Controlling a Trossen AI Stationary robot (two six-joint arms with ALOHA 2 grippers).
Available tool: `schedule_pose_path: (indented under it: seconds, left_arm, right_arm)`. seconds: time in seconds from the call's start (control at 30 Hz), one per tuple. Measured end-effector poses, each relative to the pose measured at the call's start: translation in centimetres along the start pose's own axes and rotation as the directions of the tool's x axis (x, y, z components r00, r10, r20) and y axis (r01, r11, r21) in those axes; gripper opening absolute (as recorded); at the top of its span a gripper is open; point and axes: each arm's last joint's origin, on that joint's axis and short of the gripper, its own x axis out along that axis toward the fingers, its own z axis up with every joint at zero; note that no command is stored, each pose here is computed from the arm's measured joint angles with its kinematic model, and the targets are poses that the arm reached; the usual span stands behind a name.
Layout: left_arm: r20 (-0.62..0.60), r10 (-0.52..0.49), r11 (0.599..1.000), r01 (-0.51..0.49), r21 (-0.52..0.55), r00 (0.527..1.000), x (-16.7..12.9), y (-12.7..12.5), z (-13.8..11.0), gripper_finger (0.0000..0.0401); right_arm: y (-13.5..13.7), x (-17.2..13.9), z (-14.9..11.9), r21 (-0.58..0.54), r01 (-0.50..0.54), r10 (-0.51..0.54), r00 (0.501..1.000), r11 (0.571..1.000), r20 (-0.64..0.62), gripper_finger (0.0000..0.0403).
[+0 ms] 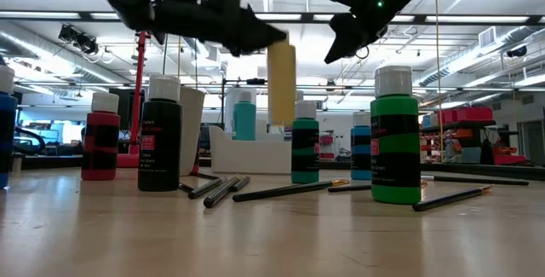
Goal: Pick & Place Paint Supplies
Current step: Put the yellow paint bottle into the white bin
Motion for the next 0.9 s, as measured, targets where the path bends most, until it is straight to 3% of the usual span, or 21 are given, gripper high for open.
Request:
schedule_pose_path:
  seconds: [0.13, 0.43, 0.57, 0.8, 0.9]
  left_arm:
    - [-0.034, 0.081, 0.997, -0.081, -0.008, 0.996, 0.3, 1.0, -0.8, 0.0129]
    - [-0.044, 0.175, 0.985, -0.175, 0.006, 0.984, 0.0, 2.6, -1.0, 0.0131]
    - [-0.107, 0.211, 0.977, -0.214, -0.011, 0.972, 0.6, 2.7, -2.6, 0.0126]
    - [-0.150, 0.380, 0.923, -0.385, -0.001, 0.913, 1.6, 2.9, -4.5, 0.0131]
    - [-0.147, 0.401, 0.914, -0.406, -0.002, 0.904, 1.5, 3.0, -4.5, 0.0132]
  right_arm:
    - [-0.2, 0.0, 0.0, -0.019, 0.065, -0.065, 0.998, 0.998, -0.008, 0.0213]
    - [-0.2, 0.0, 0.0, -0.016, 0.070, -0.071, 0.998, 0.997, -0.003, 0.0213]
    - [-0.2, 0.0, 0.2, 0.000, 0.072, -0.072, 0.997, 0.997, 0.013, 0.0213]
    - [0.0, 0.0, 0.5, 0.013, -0.007, 0.006, 0.999, 1.000, 0.042, 0.0213]
    - [0.0, 0.0, 0.5, 0.013, -0.019, 0.018, 0.999, 1.000, 0.044, 0.0213]
